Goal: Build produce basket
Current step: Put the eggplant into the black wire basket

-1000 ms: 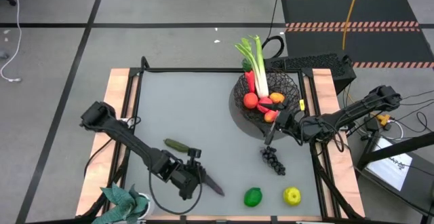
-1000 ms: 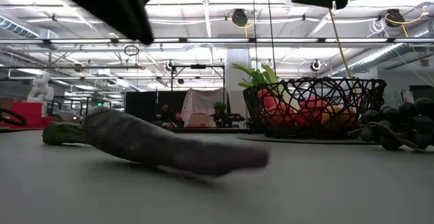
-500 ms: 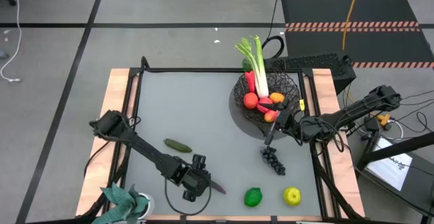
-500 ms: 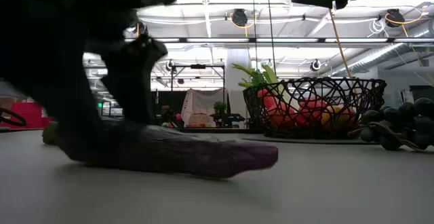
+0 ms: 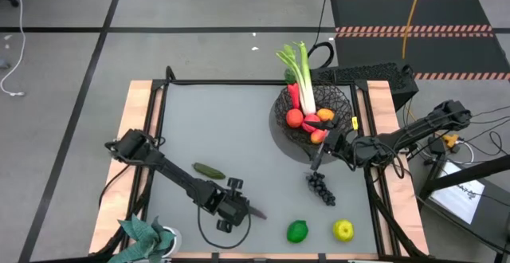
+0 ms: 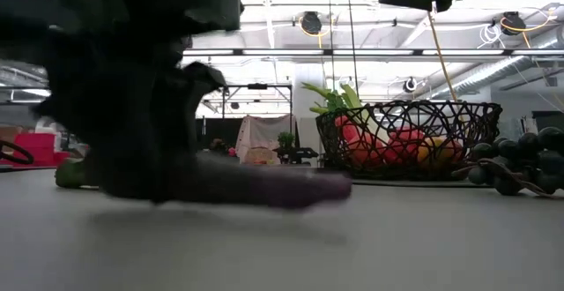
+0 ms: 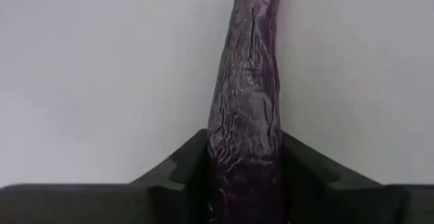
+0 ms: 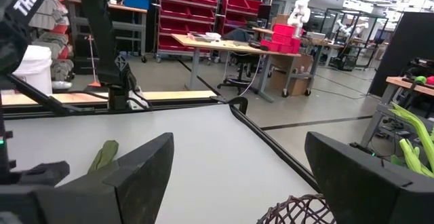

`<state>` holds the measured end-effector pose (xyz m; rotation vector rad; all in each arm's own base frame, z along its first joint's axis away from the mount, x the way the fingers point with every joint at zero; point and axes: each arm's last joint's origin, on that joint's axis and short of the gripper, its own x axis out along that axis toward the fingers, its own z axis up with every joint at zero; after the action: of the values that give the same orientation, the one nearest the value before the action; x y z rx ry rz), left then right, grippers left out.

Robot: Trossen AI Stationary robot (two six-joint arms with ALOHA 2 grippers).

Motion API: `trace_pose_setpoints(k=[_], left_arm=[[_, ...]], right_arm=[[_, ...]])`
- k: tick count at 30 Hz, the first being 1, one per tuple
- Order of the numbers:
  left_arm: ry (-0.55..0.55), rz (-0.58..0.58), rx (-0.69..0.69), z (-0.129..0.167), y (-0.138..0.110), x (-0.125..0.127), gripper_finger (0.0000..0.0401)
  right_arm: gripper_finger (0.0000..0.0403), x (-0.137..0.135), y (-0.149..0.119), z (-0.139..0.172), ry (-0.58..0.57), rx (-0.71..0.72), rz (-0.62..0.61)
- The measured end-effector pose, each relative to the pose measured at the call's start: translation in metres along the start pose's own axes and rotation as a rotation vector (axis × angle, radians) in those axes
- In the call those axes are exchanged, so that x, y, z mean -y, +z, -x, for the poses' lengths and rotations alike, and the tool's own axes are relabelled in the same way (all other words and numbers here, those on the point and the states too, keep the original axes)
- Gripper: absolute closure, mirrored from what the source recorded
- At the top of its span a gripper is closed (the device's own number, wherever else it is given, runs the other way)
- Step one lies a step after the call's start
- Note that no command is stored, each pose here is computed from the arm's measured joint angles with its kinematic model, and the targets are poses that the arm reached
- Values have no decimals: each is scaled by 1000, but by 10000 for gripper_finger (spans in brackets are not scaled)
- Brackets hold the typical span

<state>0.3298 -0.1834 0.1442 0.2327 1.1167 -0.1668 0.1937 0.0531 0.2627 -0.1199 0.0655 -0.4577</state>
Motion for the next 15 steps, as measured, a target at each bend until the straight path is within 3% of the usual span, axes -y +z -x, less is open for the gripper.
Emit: trace_pose_setpoints(k=[7,12,15], left_arm=[[7,-30,158,55,14,-9,271],[127,-63,318,108,19,-21,231],[206,-78,393,135,19,-29,230]], right_arm=[[78,0,0,0,0,0,2],[78,0,0,0,0,0,3],[78,0,-1,0,1,-4,7]])
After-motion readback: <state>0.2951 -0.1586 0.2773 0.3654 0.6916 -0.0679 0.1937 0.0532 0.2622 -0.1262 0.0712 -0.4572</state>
